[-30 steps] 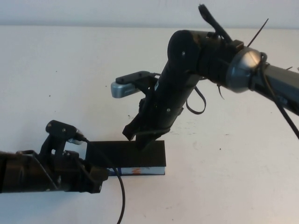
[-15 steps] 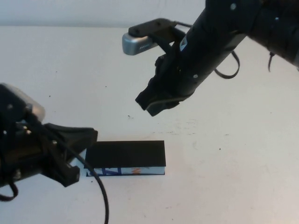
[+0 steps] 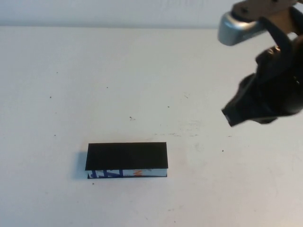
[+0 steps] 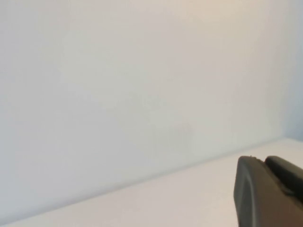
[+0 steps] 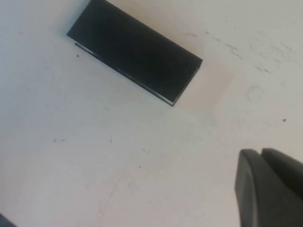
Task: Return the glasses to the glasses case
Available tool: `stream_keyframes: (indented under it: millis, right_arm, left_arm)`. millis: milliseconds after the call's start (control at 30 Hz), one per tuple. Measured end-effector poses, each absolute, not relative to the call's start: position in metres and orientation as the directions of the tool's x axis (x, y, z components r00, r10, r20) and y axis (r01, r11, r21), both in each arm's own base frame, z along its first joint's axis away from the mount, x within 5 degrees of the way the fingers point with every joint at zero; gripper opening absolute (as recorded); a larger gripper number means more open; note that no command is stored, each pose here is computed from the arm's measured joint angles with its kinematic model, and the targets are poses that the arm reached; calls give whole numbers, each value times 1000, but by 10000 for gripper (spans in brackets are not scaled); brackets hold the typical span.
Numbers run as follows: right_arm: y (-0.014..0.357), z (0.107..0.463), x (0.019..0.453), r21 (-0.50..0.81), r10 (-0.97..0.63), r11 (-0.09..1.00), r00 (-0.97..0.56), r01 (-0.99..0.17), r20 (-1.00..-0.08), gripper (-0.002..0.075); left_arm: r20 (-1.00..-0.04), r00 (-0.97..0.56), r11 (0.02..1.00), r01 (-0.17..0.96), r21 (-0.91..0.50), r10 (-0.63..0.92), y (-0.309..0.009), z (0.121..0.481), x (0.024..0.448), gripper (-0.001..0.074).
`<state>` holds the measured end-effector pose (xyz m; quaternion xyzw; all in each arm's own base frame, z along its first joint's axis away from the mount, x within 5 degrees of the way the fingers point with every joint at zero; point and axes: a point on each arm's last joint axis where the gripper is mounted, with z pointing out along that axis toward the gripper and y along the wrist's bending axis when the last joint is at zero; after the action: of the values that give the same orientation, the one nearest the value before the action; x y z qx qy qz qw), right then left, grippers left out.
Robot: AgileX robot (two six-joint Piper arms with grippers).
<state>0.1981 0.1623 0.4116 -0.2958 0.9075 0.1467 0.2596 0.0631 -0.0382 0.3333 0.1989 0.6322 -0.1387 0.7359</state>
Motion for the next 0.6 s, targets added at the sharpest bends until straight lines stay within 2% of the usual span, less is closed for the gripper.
stream_keyframes:
  millis: [133, 267, 500, 600]
  right_arm:
    - [134, 398, 163, 126, -403, 799, -680, -588, -612, -11]
    - [112, 380, 135, 137, -337, 801, -628, -583, -701, -11]
    - [82, 338, 99, 154, -156, 795, -443, -587, -883, -11]
    - [76, 322, 93, 162, -76, 792, -358, -588, -931, -11]
  left_arm:
    - [-981, 193, 923, 379, 66, -9, -26, 307, 50, -1]
    - [-988, 155, 944, 329, 36, -16, -21, 270, 51, -1]
    - [-1000, -7, 962, 271, 12, 14, -18, 205, 61, -1]
    - [-1000, -23, 962, 272, 11, 18, -18, 199, 62, -1]
